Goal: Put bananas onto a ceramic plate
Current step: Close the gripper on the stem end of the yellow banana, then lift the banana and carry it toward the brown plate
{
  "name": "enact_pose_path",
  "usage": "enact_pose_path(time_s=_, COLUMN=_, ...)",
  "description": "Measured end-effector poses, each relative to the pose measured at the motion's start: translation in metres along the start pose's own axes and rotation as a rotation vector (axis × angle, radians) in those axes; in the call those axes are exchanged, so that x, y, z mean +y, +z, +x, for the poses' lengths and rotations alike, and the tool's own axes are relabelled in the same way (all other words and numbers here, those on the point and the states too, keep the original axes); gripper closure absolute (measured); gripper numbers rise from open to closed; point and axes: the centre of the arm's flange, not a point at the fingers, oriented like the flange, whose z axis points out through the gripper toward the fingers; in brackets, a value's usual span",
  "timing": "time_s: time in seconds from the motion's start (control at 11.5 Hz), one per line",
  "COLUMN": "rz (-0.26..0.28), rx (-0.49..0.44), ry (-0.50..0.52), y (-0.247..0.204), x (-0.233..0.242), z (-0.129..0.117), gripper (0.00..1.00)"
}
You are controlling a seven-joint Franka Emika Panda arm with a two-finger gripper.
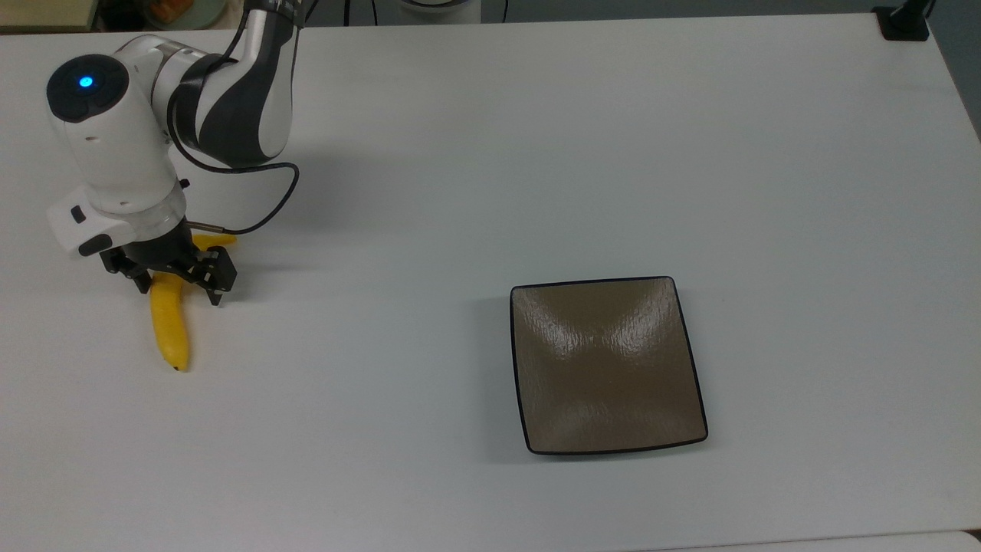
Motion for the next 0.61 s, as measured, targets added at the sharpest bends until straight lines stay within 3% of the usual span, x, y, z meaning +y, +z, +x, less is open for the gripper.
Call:
enact_pose_path(time_s=0.09, rz=0.000, rx=0.000, ry=-0.015, y=-0.0001, x=0.0001, z=0.0000, gripper=0.11)
enact_pose_path(time_s=0.35, rz=-0.002, rx=0.001, ry=-0.061, y=-0.0006, x=0.0028, z=-0.0002, gripper=0.61)
enact_pose_path(time_s=0.61, rz=-0.003, rx=0.001, ry=-0.104, y=-0.0008, x=0.0053, z=-0.0007, gripper=0.65)
